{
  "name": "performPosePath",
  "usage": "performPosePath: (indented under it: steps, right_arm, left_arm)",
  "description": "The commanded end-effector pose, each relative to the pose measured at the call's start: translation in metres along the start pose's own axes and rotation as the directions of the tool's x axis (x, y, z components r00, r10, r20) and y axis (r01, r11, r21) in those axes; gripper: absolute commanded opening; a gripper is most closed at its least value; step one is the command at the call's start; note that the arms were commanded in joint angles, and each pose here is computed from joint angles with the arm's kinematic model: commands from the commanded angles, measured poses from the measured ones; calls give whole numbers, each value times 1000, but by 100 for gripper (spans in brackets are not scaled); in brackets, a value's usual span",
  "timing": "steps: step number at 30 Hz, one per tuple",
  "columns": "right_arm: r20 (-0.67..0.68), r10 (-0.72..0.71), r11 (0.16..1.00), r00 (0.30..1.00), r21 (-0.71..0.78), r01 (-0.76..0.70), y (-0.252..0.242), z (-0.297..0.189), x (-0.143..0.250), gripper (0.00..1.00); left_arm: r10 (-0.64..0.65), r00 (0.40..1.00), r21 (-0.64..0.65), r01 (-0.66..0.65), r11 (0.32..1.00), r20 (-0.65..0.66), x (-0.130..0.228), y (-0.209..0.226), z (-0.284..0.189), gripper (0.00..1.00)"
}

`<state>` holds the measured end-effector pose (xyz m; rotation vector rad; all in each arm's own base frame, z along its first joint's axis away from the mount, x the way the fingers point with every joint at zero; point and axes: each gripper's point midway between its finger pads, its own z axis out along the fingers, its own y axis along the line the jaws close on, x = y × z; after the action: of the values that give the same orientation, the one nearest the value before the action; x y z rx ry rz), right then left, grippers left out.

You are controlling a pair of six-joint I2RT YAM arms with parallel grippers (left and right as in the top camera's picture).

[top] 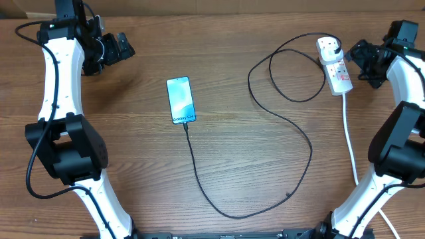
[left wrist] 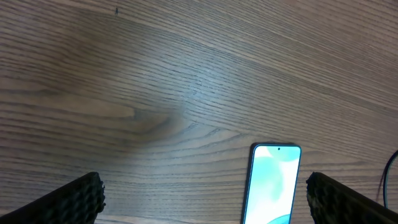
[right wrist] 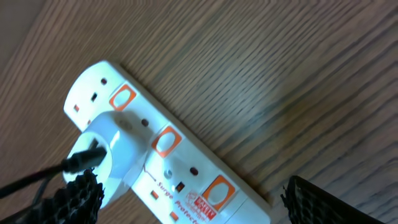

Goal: Plug charger to phone and switch on socket

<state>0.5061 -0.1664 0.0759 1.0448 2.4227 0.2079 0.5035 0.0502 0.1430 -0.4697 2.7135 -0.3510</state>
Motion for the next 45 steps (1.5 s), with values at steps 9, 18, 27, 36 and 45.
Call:
performPosePath:
  steps: [9, 18, 27, 36, 45]
  right_arm:
    - [20, 41, 998, 999, 54, -42, -11, 25, -4, 92]
    - [3, 45, 997, 999, 64, -46, -16, 43, 2, 92]
    - [-10, -1, 999, 1000, 42, 2, -14, 53, 5, 93]
    - [-27, -28, 999, 999, 45, 29, -16, 58, 10, 93]
    - [-42, -65, 998, 997, 22, 66, -3, 59, 17, 93]
  left_arm:
    - [12, 1000, 0, -12, 1000, 16, -3, -5, -5, 100]
    - [12, 1000, 0, -12, 1000, 16, -3, -5, -5, 100]
    - [12, 1000, 0, -12, 1000, 16, -3, -5, -5, 100]
    - [12, 1000, 0, -12, 1000, 16, -3, -5, -5, 100]
    - [12, 1000, 1, -12, 1000, 16, -3, -5, -5, 100]
